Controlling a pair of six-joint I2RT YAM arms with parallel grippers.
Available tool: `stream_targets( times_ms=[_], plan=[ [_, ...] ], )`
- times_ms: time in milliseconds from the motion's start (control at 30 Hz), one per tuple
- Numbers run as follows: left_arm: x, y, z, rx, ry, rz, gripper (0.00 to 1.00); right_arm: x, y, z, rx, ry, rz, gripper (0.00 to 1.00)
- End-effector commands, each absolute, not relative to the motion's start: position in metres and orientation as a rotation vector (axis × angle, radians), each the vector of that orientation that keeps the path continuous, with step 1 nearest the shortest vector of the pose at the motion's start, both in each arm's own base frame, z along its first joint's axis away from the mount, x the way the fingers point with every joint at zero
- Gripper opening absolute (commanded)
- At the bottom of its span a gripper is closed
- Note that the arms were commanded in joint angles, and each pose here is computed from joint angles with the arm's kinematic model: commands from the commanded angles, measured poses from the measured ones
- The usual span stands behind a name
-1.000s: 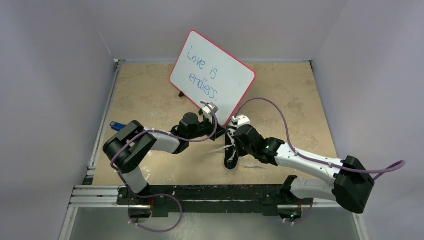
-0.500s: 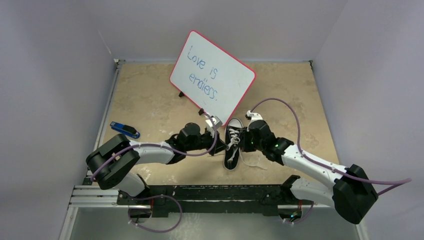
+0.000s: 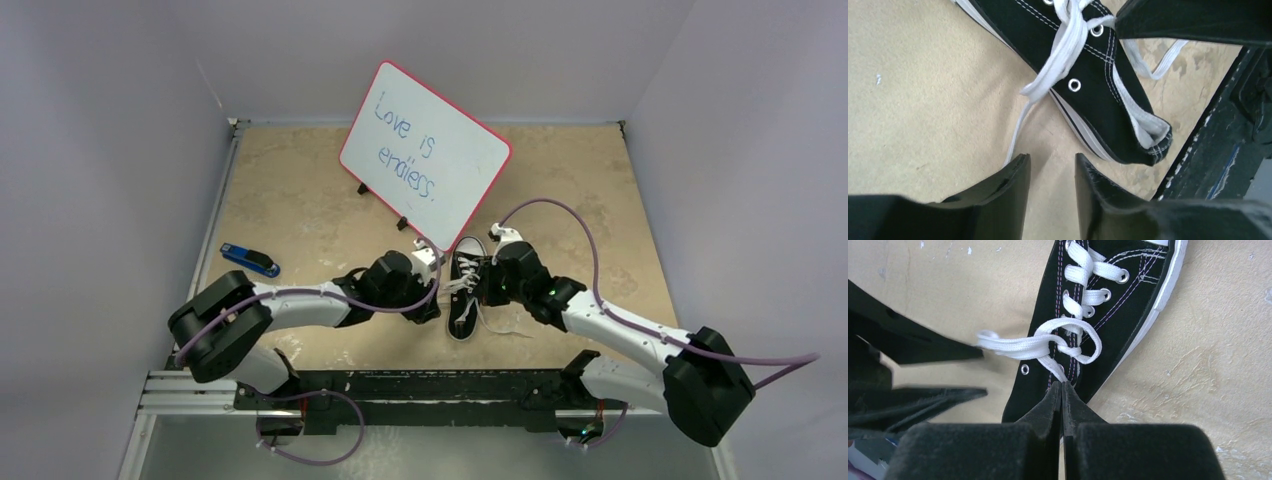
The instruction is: Tie the shoes
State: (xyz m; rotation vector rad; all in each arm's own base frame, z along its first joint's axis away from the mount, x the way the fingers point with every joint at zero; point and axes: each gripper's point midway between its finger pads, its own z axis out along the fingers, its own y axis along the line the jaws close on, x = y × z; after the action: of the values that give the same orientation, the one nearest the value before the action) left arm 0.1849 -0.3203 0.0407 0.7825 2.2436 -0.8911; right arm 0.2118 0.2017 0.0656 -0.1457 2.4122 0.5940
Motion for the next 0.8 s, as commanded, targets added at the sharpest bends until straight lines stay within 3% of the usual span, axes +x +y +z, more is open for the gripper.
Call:
stream_targets(
  times_ms=[0, 67, 200, 367, 767],
  plan=[
    [0.200, -0.325, 0.100, 0.786, 2.056, -0.876, 0.52, 0.215, 0.203, 0.070, -0.169, 2.391, 0.605, 0.00],
    [0.204, -0.324, 0.125, 0.761, 1.995, -0.876, 0.60, 0.212, 0.201, 0.069, -0.173, 2.398, 0.599, 0.00],
    [0.215, -0.335, 0.173, 0.711, 1.869, -0.960, 0.66, 0.208, 0.198, 0.068, -0.163, 2.389, 0.609, 0.00],
    [0.260, -0.366, 0.159, 0.726, 1.930, -1.025, 0.44, 0.207, 0.198, 0.067, -0.153, 2.387, 0.616, 0.00],
    [0.280, -0.400, 0.114, 0.815, 1.974, -0.936, 0.44, 0.209, 0.202, 0.072, -0.162, 2.378, 0.637, 0.00]
  ],
)
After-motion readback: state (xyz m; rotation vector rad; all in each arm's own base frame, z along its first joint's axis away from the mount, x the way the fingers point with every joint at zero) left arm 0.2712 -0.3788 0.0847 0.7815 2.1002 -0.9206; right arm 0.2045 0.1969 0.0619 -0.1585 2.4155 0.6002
